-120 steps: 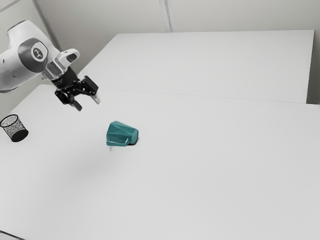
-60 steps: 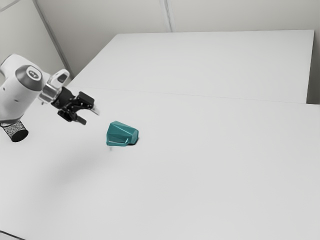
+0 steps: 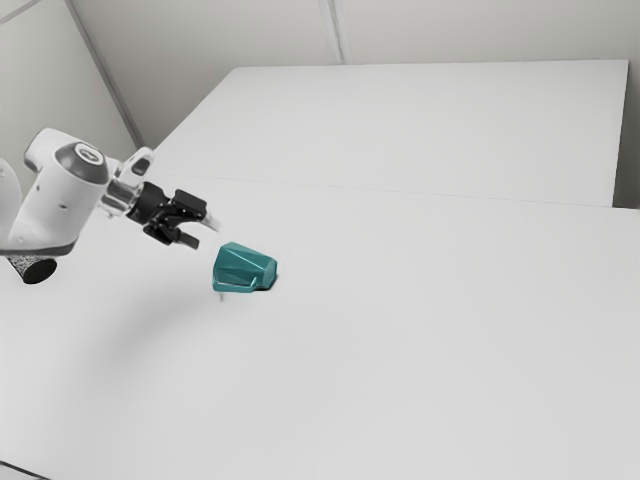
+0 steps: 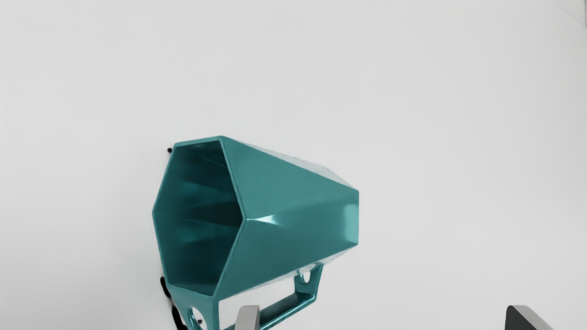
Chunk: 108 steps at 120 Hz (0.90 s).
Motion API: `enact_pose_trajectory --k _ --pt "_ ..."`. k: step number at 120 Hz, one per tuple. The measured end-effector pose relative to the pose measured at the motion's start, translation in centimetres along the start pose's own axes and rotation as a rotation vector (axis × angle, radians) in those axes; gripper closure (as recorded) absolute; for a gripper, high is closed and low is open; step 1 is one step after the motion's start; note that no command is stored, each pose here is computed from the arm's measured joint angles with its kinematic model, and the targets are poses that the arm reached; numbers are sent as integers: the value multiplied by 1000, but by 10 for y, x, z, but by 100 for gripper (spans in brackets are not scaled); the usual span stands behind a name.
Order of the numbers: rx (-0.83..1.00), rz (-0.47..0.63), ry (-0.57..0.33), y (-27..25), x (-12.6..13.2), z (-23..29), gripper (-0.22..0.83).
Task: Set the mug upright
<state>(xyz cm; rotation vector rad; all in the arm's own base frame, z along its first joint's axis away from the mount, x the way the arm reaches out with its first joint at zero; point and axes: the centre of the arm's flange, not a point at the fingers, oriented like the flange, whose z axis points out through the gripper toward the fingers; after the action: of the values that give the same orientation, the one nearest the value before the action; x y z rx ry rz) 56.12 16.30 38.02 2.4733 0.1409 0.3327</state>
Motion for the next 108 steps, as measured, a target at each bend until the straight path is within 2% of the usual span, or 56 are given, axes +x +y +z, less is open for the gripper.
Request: enact_pose_trajectory --k 19,65,108 --pt "-13 19 -5 -11 7 10 2" --pt "-68 1 -55 -39 3 31 2" --pt "-61 25 -68 -52 19 50 2"
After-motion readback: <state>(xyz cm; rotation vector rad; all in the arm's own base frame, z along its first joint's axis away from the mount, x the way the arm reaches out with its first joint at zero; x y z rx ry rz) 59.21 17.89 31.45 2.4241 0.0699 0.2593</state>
